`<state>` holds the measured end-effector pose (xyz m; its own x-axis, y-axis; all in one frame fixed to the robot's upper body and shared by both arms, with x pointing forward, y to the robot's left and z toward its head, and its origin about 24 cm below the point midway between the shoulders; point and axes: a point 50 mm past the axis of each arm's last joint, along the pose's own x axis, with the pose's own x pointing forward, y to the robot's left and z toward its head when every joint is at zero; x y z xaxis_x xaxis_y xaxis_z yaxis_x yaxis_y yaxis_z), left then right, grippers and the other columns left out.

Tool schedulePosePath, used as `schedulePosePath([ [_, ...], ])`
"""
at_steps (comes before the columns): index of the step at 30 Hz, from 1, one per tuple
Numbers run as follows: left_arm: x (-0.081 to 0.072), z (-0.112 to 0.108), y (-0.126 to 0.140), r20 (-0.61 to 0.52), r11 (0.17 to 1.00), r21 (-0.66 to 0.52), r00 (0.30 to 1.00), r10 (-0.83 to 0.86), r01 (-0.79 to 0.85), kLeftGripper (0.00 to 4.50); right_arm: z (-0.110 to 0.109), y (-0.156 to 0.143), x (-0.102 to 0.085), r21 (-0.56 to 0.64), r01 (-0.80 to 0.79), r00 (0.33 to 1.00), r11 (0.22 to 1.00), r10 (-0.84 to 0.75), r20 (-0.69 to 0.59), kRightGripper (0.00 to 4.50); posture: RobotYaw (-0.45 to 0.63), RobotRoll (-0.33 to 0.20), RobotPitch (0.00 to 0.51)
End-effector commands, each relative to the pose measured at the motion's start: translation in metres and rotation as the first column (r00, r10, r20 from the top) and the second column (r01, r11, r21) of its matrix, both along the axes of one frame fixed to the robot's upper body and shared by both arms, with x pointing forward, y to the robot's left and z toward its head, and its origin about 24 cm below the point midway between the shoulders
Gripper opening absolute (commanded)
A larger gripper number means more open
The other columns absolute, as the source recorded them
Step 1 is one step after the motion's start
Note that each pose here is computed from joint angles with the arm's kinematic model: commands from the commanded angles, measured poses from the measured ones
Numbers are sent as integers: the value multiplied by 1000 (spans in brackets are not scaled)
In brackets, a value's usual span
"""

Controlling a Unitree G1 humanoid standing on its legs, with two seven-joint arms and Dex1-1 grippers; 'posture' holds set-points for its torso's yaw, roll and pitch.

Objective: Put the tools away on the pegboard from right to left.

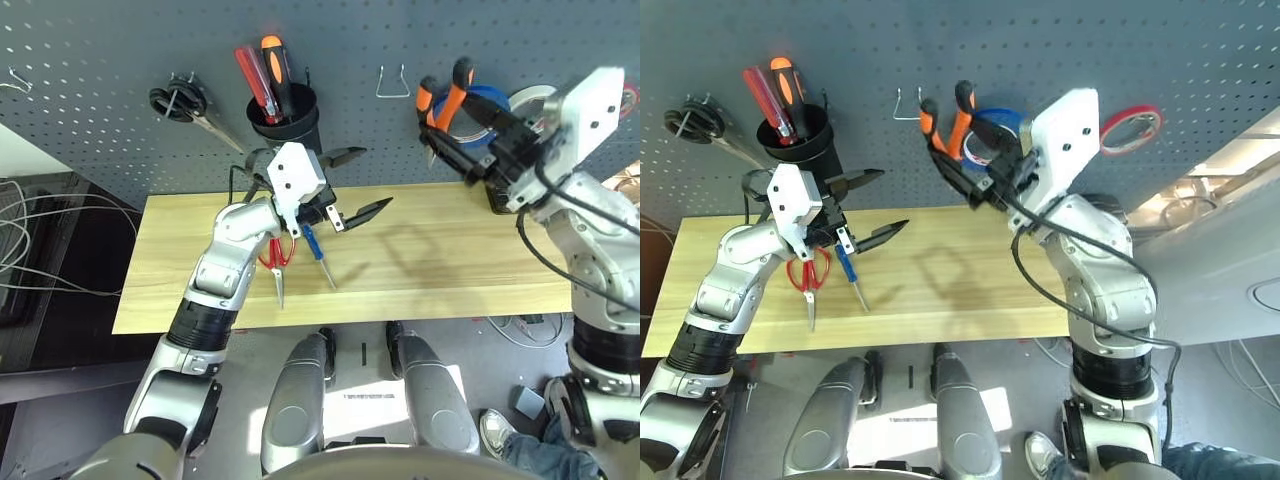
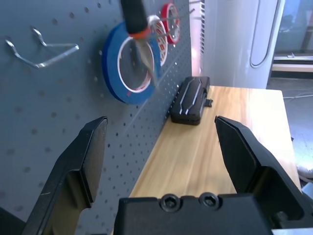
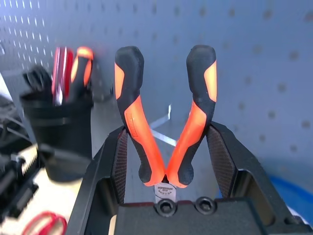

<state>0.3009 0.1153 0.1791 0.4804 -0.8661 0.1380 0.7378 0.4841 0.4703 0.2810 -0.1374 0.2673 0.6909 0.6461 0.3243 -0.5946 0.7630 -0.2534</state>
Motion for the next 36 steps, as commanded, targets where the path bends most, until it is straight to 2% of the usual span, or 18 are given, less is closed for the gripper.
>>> schedulePosePath([
  [1,1,-4,1,-15,1000,-1,1000,4,-4,4500,17,6,3,71,-28,1000,997,28,3,2742,48,0,324],
  [4,1,-2,1,-9,1000,-3,1000,5,-5,4500,27,11,7,99,-44,999,994,42,20,2742,52,0,323],
  [9,3,2,0,-3,1000,-17,1000,7,-7,4500,51,20,12,99,-64,986,993,47,163,2741,62,0,318],
  [18,3,3,-1,2,1000,-16,1000,9,-9,4500,69,35,29,112,-95,951,989,57,303,2738,91,0,318],
  [26,3,2,1,-2,1000,-10,1000,25,-25,4500,56,45,43,93,-103,942,990,67,327,2736,116,0,324],
  [36,1,-1,4,-8,999,-3,999,43,-43,4500,38,50,47,53,-72,938,996,50,343,2735,122,0,330],
])
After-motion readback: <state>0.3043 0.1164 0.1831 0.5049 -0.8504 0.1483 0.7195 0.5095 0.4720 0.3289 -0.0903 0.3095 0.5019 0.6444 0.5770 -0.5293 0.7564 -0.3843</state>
